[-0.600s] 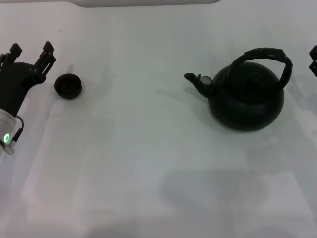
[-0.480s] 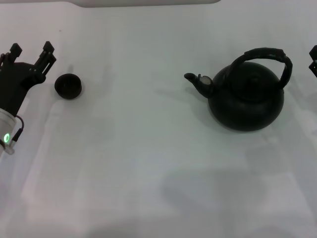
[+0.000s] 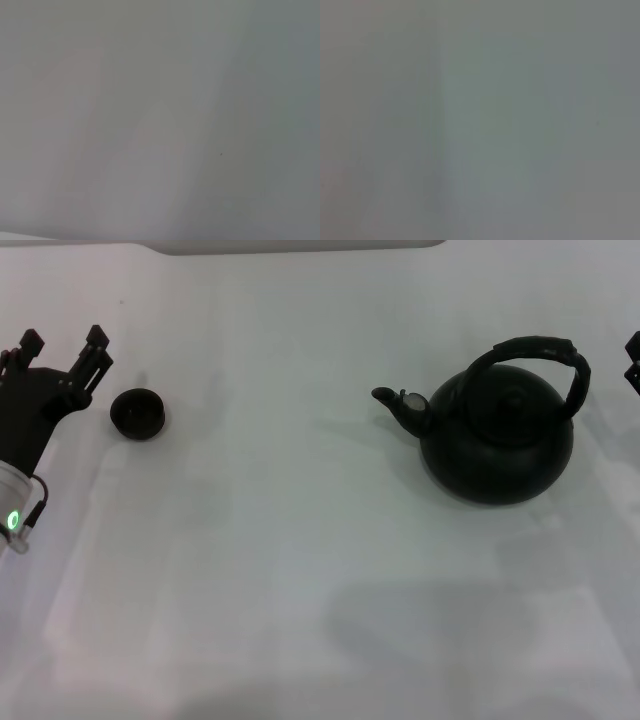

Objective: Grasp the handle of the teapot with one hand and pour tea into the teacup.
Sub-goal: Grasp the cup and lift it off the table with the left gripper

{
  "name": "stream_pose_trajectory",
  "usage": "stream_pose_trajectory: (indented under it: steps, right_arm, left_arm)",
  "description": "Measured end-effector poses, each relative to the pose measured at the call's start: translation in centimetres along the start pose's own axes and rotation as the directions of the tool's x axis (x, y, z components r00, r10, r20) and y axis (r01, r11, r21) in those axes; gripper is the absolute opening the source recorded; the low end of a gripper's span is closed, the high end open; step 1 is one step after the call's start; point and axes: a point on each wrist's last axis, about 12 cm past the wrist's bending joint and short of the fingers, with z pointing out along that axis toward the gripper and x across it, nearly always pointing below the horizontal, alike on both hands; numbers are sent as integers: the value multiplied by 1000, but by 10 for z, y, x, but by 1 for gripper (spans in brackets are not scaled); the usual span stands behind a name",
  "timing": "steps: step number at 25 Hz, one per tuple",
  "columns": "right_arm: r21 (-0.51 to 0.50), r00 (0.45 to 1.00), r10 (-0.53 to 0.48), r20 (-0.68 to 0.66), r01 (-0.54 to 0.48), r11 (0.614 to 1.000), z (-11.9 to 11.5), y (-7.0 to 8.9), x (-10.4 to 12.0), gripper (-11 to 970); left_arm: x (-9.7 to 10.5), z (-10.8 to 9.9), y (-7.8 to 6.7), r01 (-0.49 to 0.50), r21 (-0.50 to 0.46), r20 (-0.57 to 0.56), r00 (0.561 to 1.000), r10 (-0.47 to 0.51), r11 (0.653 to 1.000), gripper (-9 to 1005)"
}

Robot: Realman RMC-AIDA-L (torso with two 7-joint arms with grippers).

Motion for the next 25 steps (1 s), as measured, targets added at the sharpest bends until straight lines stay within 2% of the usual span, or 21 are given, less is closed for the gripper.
stream_pose_trajectory:
  steps: [4,7,13,17,19,24,25]
  right_arm:
    - [0,1000,6,-1,-6,1000,0,0,0,858]
    - [2,1000,8,-5,-8,1000,-1,-1,1,858]
    - [6,1000,10,-2,-10,1000,0,-1,0,857]
    - [9,1000,11,5,-11,1000,3,-2,-1,857]
    - [9,1000,10,3,-10,1000,4,-2,-1,857]
    - [17,1000,12,8,-12,1000,5,-3,-2,857]
    - [18,1000,12,9,-12,1000,5,-3,-2,857]
  left_arm:
    - [-3,3,-1,33,14,13,999,-33,999,872]
    - [-11,14,0,85,48,18,996,-86,995,872]
    - [-45,48,24,173,164,-77,984,-163,971,872]
    - [-70,66,38,144,202,-188,976,-106,969,873]
    - [-84,81,38,102,239,-256,966,-38,966,873]
    - [-96,90,38,76,268,-338,941,20,960,873]
    - [-104,95,37,40,294,-378,923,78,955,873]
